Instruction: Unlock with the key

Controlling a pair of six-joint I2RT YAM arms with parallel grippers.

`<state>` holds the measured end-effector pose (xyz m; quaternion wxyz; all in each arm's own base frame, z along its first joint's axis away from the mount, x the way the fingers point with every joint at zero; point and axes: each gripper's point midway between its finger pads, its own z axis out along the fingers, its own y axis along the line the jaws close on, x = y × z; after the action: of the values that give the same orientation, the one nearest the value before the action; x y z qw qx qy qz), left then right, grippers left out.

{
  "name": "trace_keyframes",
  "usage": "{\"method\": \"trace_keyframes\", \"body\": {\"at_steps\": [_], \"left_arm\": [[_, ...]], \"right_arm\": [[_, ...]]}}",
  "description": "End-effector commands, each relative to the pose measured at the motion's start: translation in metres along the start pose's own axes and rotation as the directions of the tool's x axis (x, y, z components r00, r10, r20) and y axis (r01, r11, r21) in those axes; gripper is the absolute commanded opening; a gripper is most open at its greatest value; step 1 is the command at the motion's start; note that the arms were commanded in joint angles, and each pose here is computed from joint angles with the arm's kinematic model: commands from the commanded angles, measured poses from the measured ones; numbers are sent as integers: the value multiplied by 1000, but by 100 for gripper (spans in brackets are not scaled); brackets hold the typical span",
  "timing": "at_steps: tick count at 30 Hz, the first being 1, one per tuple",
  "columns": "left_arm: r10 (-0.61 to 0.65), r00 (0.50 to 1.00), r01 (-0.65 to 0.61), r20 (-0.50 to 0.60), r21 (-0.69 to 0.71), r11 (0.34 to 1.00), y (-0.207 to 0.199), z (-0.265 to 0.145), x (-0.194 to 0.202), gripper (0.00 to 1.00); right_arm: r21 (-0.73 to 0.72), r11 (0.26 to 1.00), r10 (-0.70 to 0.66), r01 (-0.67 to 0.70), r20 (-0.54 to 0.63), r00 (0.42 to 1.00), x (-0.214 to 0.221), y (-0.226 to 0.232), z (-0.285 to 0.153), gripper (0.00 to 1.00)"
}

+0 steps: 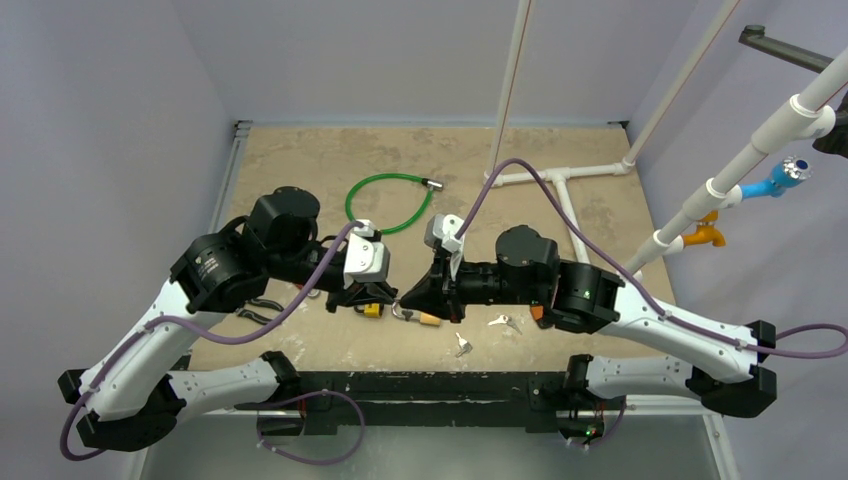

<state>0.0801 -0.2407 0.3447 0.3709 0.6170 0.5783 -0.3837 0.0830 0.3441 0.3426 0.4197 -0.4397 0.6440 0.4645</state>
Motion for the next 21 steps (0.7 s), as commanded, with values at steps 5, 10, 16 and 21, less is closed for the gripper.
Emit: {"method": "trace_keyframes", "body": {"at_steps": [5,10,16,21], "left_arm": [[27,998,-24,57,-48,999,7,-4,-17,53],[-2,1000,4,15,-138,990,25,1,0,100],[-77,981,44,-180,-183,982,45,30,81,100],[-80,954,37,-290,-150,988,65,62,134,100]], "right_arm": [[-2,1000,8,-8,30,1000,8,1,-6,0],[62,997,50,-50,-1,999,30,-10,-16,0],[243,954,177,-175,15,984,65,-37,-41,0],[355,886,281,-298,100,954,78,-53,-68,0]]}}
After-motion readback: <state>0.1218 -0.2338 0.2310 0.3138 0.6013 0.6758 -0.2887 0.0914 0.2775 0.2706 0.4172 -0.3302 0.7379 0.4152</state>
